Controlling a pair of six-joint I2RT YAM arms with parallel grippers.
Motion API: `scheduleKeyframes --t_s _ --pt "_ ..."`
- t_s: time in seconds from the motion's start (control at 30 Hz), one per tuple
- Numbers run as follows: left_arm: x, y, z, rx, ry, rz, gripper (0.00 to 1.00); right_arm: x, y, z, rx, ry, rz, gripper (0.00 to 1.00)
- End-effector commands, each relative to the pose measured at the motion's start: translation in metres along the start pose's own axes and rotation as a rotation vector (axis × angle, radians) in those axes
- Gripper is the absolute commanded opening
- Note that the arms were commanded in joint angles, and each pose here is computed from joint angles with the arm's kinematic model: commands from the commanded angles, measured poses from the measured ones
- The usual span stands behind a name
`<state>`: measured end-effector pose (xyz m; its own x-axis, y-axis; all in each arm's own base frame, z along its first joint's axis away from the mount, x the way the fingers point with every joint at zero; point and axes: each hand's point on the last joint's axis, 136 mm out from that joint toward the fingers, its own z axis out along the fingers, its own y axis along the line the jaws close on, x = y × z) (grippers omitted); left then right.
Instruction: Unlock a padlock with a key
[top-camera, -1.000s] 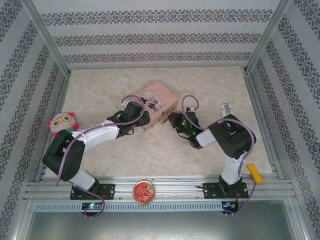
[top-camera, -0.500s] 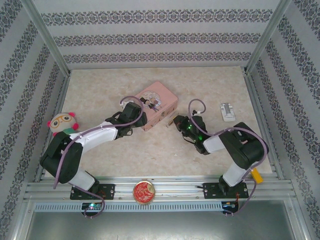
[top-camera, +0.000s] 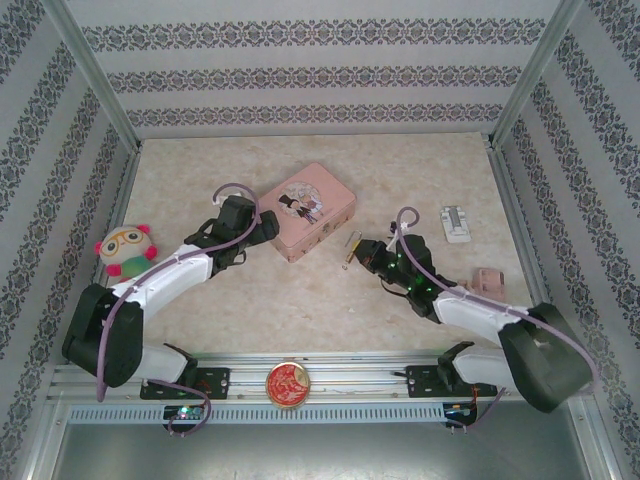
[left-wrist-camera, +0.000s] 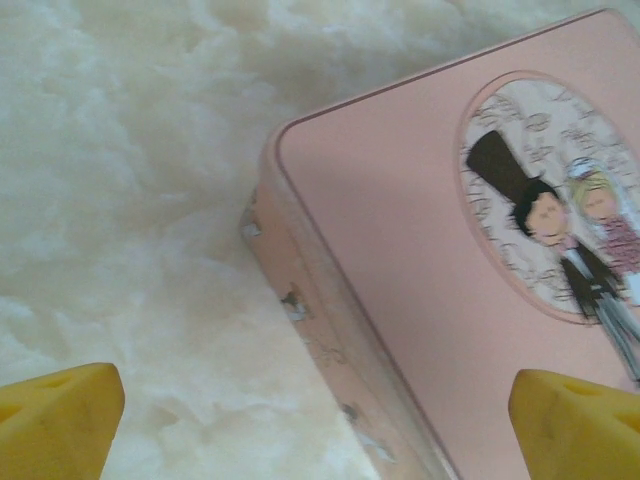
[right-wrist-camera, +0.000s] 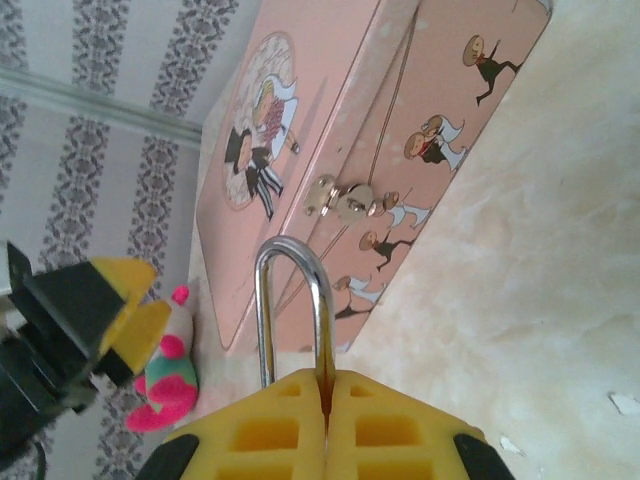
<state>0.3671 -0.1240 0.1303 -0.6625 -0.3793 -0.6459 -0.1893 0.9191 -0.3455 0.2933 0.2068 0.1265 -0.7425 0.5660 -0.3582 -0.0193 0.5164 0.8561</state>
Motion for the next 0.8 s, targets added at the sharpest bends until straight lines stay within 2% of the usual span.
scheduleKeyframes --t_s 0.0,0.33,0.6,0.77 --pt "-0.016 -0.023 -0.008 0.1 -0.023 -0.053 0.99 0.018 -0.011 -0.01 0.031 0.112 -0.076 0.0" --pt "-0.021 -0.033 -0.013 0.15 -0.029 -0.097 0.99 0.045 0.021 -0.009 -0.152 0.361 -0.194 0.0" --pt "-0.012 -0.025 -0.01 0.134 -0.012 -0.11 0.99 0.049 0.004 0.024 -0.156 0.483 -0.156 0.0" --pt "-0.011 -0.021 -0.011 0.121 -0.013 -0.11 0.99 0.045 -0.008 0.043 -0.146 0.514 -0.136 0.0"
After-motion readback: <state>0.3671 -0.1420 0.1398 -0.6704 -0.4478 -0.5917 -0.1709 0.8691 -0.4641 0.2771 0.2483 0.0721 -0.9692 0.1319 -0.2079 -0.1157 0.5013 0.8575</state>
